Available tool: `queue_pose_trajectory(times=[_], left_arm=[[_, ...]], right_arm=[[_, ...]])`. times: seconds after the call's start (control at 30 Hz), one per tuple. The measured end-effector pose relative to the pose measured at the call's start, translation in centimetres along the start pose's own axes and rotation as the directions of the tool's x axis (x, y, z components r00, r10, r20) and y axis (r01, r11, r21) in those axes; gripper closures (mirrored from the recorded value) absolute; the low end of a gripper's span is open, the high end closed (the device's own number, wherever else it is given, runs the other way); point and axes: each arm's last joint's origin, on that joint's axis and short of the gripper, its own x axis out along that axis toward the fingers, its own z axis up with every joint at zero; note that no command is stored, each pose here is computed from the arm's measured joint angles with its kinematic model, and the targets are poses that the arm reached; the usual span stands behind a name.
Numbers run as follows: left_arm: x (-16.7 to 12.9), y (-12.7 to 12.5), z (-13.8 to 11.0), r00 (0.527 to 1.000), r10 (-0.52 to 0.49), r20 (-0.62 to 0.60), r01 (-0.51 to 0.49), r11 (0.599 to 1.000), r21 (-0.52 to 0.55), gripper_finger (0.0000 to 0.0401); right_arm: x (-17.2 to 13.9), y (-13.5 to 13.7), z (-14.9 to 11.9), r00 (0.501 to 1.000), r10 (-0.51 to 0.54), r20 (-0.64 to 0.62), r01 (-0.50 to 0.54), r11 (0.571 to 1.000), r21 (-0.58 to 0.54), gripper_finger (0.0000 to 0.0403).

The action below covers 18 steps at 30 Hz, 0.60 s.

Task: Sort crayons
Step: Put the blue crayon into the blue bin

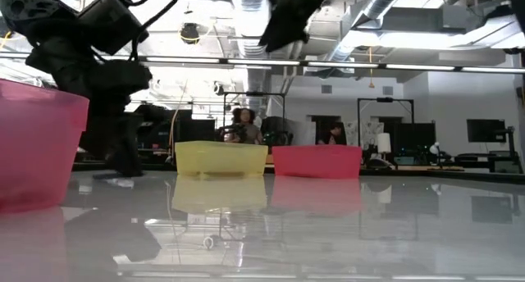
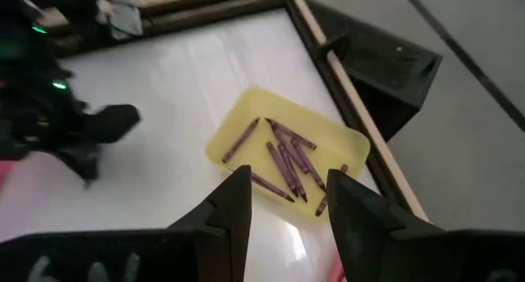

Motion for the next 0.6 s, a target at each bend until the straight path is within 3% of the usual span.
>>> queue_pose_trajectory(times=[0.13, 0.4, 0.6], left_arm=[[0.0, 0.5, 0.1, 1.0, 0.019, 0.022, -0.02, 0.999, 0.034, 0.04], [-0.6, 3.5, 0.9, 0.979, 0.14, 0.15, -0.154, 0.985, 0.084, 0.0401], [-1.6, 6.1, 3.0, 0.953, 0.156, 0.259, -0.2, 0.967, 0.157, 0.0401]], right_arm=[[-4.2, 1.2, 0.4, 0.998, 0.024, 0.056, -0.023, 1.0, -0.015, 0.0251], [-11.1, 4.3, -0.1, 0.984, 0.123, 0.128, -0.116, 0.992, -0.055, 0.0251], [-13.9, 6.1, -1.7, 0.991, 0.125, 0.056, -0.125, 0.992, 0.001, 0.0251]])
